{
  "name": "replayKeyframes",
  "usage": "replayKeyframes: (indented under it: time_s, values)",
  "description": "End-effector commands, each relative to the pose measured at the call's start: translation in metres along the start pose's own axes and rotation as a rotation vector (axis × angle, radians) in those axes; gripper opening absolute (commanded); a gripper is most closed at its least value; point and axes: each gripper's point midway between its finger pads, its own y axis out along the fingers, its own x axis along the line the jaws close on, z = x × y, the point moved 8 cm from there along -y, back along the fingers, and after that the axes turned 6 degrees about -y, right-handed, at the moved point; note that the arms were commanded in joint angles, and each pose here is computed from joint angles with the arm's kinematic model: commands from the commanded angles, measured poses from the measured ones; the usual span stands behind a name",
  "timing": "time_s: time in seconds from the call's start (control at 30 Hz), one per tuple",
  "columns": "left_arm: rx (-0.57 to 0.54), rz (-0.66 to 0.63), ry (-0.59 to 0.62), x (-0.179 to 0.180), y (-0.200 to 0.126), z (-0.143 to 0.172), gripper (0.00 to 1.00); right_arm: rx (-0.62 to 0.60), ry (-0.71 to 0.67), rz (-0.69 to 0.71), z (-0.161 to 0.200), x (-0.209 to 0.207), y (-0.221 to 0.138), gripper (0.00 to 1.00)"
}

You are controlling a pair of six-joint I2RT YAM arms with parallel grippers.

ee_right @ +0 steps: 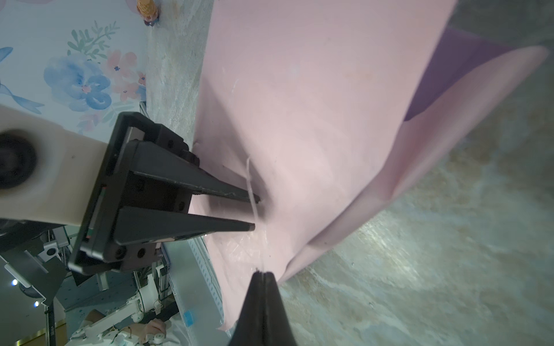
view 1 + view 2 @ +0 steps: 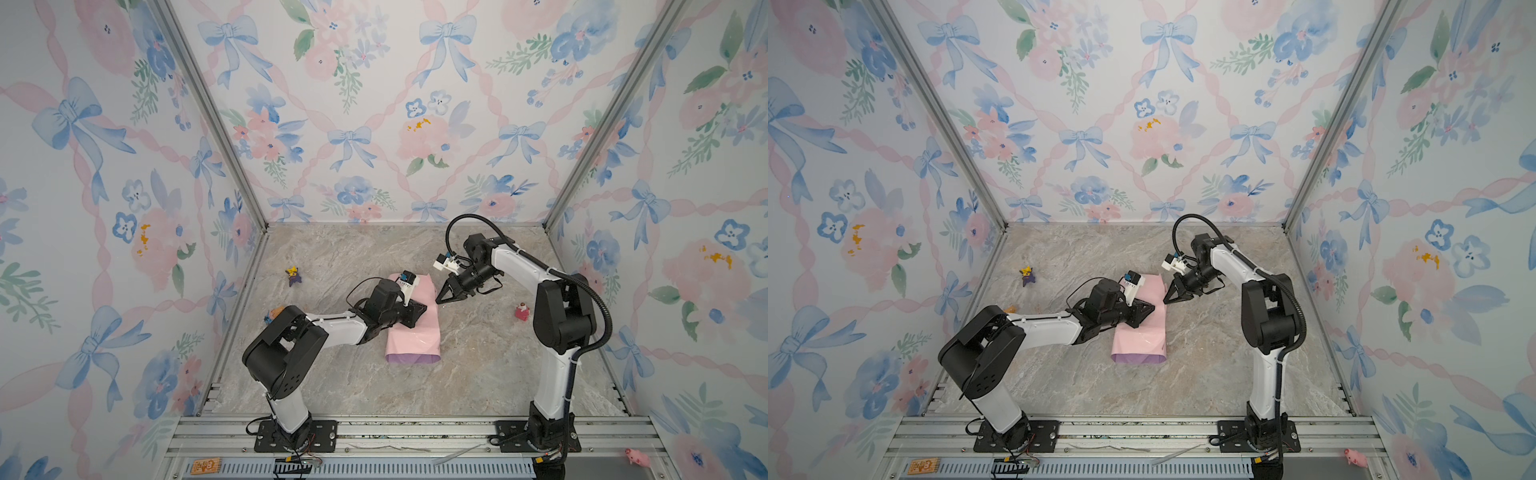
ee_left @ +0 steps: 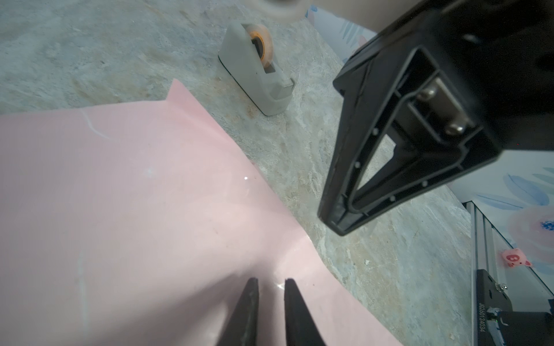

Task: Wrap a gift box in wrapping paper
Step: Wrap the gift box with the wrapping paper.

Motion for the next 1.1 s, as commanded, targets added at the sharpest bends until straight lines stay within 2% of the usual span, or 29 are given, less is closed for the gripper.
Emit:
replayKeyframes:
  time_s: [0.0,0.8,1.07]
  values:
    - [0.157,-0.095,-0.03,0.018,0.0,0.037,0.2,0.026,0.037,-0.009,-0.001,-0.001,0.004,0.01]
    - [0.159,-0.098,-0.03,0.018,-0.001,0.038,0.2,0.057,0.14,0.003,-0.001,-0.023,0.014,0.07]
    - [0.16,-0.096,-0.031,0.018,-0.001,0.038,0.2,0.052,0.156,0.008,-0.002,-0.026,0.015,0.14]
